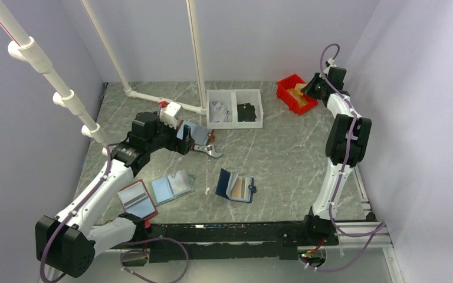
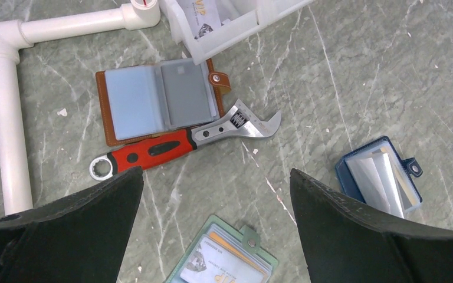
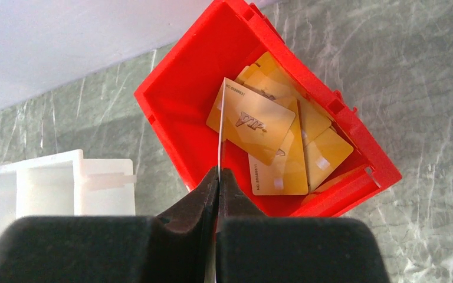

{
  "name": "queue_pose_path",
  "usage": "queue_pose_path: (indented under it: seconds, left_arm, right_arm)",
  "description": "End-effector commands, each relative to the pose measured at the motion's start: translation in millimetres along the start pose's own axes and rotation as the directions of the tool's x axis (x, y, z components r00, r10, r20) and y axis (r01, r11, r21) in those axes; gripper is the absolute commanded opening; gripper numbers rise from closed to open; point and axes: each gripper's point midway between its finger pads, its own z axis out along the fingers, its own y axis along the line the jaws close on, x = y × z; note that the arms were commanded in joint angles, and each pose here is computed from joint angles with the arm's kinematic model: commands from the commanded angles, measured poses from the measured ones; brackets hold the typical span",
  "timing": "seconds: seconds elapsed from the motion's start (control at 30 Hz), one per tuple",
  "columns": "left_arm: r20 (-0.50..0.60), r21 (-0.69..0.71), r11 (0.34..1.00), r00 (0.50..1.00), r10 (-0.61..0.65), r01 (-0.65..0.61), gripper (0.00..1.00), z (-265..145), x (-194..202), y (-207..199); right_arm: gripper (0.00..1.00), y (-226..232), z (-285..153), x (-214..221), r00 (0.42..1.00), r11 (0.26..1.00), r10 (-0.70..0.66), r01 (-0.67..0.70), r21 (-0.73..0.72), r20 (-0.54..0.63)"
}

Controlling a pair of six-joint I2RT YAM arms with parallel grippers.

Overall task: Take the credit cards out of the card holder
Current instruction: Place the credit card in the storage box, then remove the credit card from the card holder.

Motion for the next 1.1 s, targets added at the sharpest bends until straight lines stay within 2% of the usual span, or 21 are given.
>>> queue_pose_path:
  seconds: [0.0,0.37,0.57,0.73,0.8,0.9,0.97,1.07]
  left_arm:
    - [0.049,-0.005,0.999,0.998,0.036,-0.035,0.99,0.3,-11.5,1.5]
    - [0.029,-0.017,0.997,0.997,0.071,-0.070,0.99,4.1,-6.5,6.0]
    - [0.032,-0.021,0.997,0.997,0.069,-0.068,0.99,3.0,-7.4,6.3]
    - [0.036,-0.032,0.997,0.997,0.070,-0.068,0.99,-0.4,-8.9,7.6]
    - [0.042,-0.031,0.997,0.997,0.068,-0.067,1.00,-1.9,-10.2,7.0]
    - [0.048,-0.027,0.998,0.997,0.065,-0.064,0.99,-3.6,-11.1,5.6]
    - [0.050,-0.025,0.998,0.997,0.064,-0.062,0.99,-4.3,-11.4,5.1]
    - [0.051,-0.029,0.998,0.997,0.060,-0.059,1.00,-5.7,-11.4,5.3]
  right_arm:
    - [0.02,3.3,0.3,-25.9,0.997,0.999,-0.044,0.045,-0.009,0.065]
    - [0.30,-7.5,0.3,-28.3,0.991,0.991,-0.117,0.113,0.066,0.065]
    - [0.32,3.4,-24.5,-41.9,0.979,0.981,-0.183,0.176,0.077,0.089]
    - [0.38,36.4,-59.0,-40.4,0.957,0.960,-0.275,0.279,-0.035,0.090]
    - [0.41,53.9,-75.9,-33.2,0.934,0.927,-0.348,0.356,-0.117,0.084]
    - [0.48,85.7,-109.2,-14.4,0.878,0.832,-0.470,0.476,-0.285,0.094]
    - [0.53,107.9,-133.8,2.3,0.841,0.748,-0.526,0.527,-0.404,0.123]
    - [0.62,126.1,-165.3,25.1,0.822,0.680,-0.549,0.543,-0.492,0.149]
